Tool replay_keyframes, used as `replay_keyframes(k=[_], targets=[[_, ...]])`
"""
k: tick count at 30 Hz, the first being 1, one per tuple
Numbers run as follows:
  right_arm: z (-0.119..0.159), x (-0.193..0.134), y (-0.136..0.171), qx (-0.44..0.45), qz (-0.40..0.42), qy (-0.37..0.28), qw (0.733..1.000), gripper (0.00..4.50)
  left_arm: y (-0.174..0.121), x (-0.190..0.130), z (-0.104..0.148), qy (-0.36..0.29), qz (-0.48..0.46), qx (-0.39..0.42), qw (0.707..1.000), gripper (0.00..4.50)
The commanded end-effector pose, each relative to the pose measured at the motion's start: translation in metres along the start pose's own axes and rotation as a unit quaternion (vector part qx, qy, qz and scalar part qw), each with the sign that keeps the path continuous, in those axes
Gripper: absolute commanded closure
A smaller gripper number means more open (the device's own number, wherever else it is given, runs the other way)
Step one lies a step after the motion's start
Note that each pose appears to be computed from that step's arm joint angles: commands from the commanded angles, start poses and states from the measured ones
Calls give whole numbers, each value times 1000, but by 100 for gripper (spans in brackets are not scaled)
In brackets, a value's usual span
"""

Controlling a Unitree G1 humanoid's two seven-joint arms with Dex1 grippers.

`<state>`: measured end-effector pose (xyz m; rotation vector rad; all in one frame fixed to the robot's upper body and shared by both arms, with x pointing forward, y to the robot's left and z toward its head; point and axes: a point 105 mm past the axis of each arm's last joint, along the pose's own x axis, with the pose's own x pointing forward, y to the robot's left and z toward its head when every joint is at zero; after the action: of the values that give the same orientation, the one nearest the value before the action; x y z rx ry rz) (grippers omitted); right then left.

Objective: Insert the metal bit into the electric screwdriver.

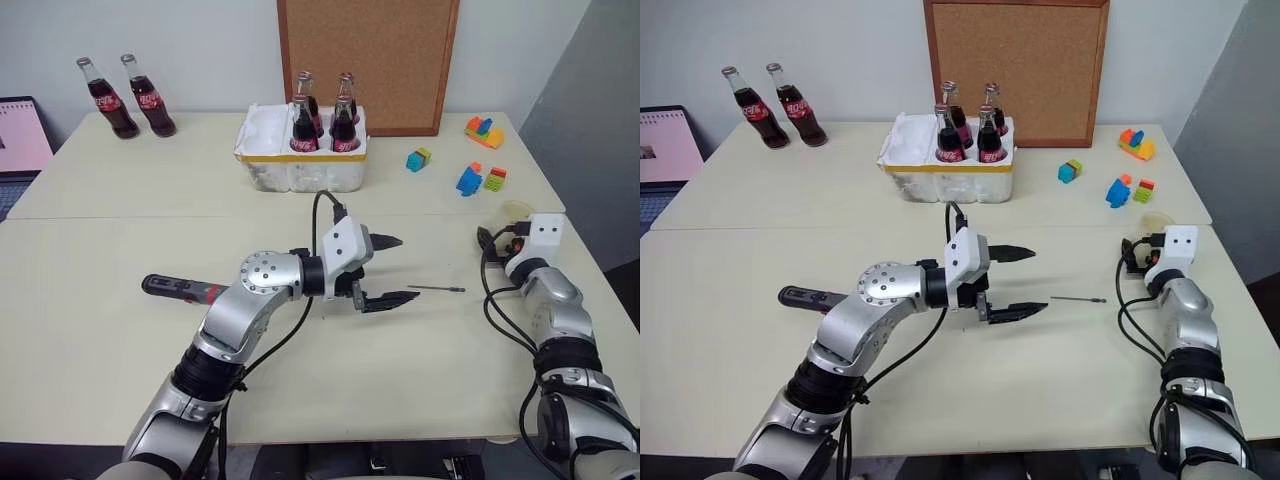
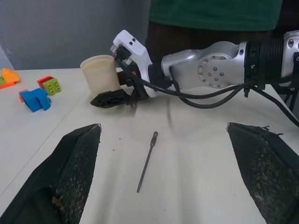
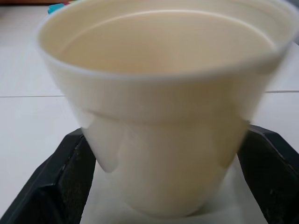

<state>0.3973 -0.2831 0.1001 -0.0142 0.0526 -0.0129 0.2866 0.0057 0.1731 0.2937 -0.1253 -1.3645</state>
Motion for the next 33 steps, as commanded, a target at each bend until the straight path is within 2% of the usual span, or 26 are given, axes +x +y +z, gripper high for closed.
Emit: replay_keyframes(k=[1,7,12,15,19,24,27,30,33], targets=[[24,-9,-6,9,-11,-44,999,5,1,2,8,-15,6,19,1000,0],[43,-27,-10,-2,-21,-75,997,5,3,0,5,-11,10,22,1000,0],[81,-47,-2,-47,17,-124,991,5,8,-6,5,-13,20,17,1000,0],[106,-63,15,-106,71,-150,980,5,14,-17,5,0,28,25,999,0],[114,-88,57,-143,194,-135,961,5,22,-45,9,35,35,64,997,0],[106,-124,115,-175,354,-85,915,5,41,-106,14,125,60,102,985,0],[91,-150,142,-196,451,-47,870,5,44,-149,5,208,48,98,972,0],[75,-176,163,-160,541,11,825,5,46,-187,-9,308,22,116,944,0],[70,-181,175,-160,568,25,807,5,49,-211,-14,364,-4,120,923,0]])
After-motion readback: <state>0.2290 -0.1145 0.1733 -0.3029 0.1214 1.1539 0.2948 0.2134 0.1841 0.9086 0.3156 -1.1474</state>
